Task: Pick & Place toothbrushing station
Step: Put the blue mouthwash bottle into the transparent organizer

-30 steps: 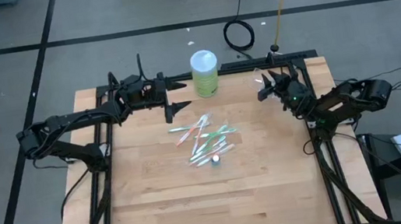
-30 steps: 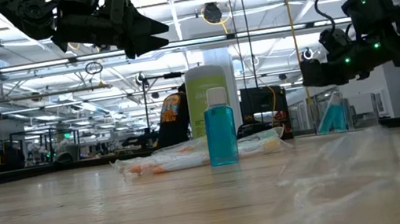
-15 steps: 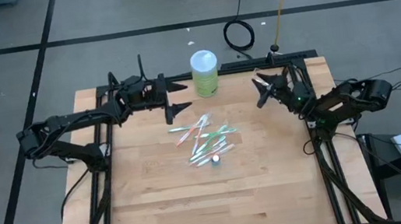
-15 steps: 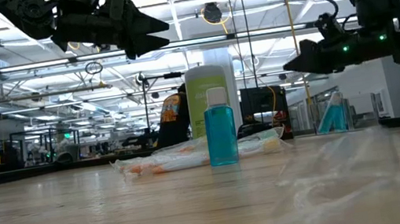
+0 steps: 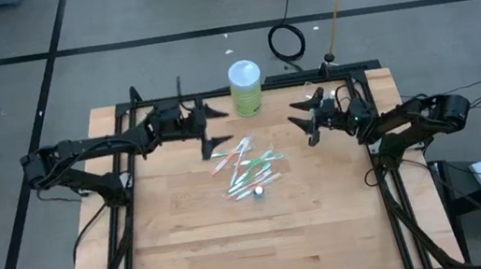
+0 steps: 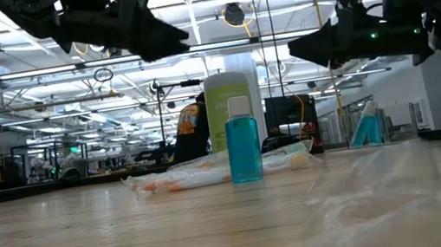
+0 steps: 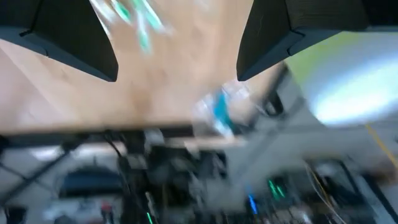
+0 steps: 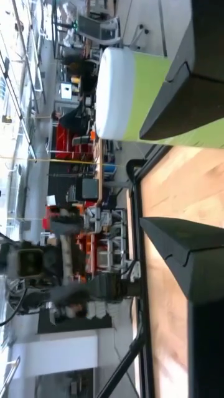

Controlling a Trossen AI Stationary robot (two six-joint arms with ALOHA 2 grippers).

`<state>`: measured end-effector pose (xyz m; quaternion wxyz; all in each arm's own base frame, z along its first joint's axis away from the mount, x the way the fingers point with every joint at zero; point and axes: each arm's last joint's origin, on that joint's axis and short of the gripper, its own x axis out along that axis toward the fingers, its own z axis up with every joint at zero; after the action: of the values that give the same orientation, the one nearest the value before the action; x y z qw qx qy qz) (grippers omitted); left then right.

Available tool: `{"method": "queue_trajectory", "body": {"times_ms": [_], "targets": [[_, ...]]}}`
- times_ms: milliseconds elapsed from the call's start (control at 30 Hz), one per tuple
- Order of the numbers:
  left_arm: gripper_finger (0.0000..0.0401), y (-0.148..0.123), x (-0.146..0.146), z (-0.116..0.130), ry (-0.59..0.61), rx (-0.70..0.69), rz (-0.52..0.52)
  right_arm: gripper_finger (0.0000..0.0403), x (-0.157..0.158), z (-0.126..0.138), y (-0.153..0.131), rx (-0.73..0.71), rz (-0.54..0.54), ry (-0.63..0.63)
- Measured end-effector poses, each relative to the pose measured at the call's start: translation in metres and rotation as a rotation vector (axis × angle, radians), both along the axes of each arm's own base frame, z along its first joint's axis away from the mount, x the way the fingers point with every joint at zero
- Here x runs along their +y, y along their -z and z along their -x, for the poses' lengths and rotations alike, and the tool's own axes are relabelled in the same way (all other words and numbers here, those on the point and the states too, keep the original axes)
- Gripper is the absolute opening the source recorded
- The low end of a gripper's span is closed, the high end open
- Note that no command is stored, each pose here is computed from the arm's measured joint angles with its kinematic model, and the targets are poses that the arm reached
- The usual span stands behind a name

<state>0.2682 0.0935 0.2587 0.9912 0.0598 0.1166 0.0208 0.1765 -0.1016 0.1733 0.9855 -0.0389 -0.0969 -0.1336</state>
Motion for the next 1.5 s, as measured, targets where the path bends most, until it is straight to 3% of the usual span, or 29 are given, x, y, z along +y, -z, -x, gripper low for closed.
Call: {"method": "queue_trajectory", "body": {"times_ms": [233,433,600,700,933,1133,1333,1500], "targets": [[0.0335,0.022,-0.039,-0.005,0.081,0.224,-0.011,0.0219,0.000,-0.003,0.000,0.007,-0.011,-0.006],[0.0335,0.034,-0.084,-0.004,0.167,0.371,0.080,0.0212,0.000,-0.002,-0.001,0.003,-0.008,-0.005],[0.0335,0.049,-0.116,-0.005,0.114,0.472,-0.030,0.0214,0.001,-0.003,-0.003,0.014,-0.019,-0.010],[0.0335,0.059,-0.132,-0.010,0.123,0.487,-0.050,0.0220,0.004,-0.007,-0.009,0.042,-0.039,-0.035],[0.0335,0.093,-0.155,-0.033,0.085,0.462,0.084,0.0228,0.023,-0.013,-0.035,0.059,0.007,-0.053],[0.0335,0.124,-0.157,-0.050,0.036,0.428,0.028,0.0221,0.043,-0.007,-0.046,0.063,0.053,-0.049],[0.0335,0.133,-0.160,-0.064,0.041,0.297,0.044,0.0220,0.054,-0.007,-0.049,0.072,0.083,0.004],[0.0335,0.147,-0.156,-0.070,0.019,0.272,0.072,0.0219,0.060,-0.008,-0.049,0.074,0.088,0.002]]}}
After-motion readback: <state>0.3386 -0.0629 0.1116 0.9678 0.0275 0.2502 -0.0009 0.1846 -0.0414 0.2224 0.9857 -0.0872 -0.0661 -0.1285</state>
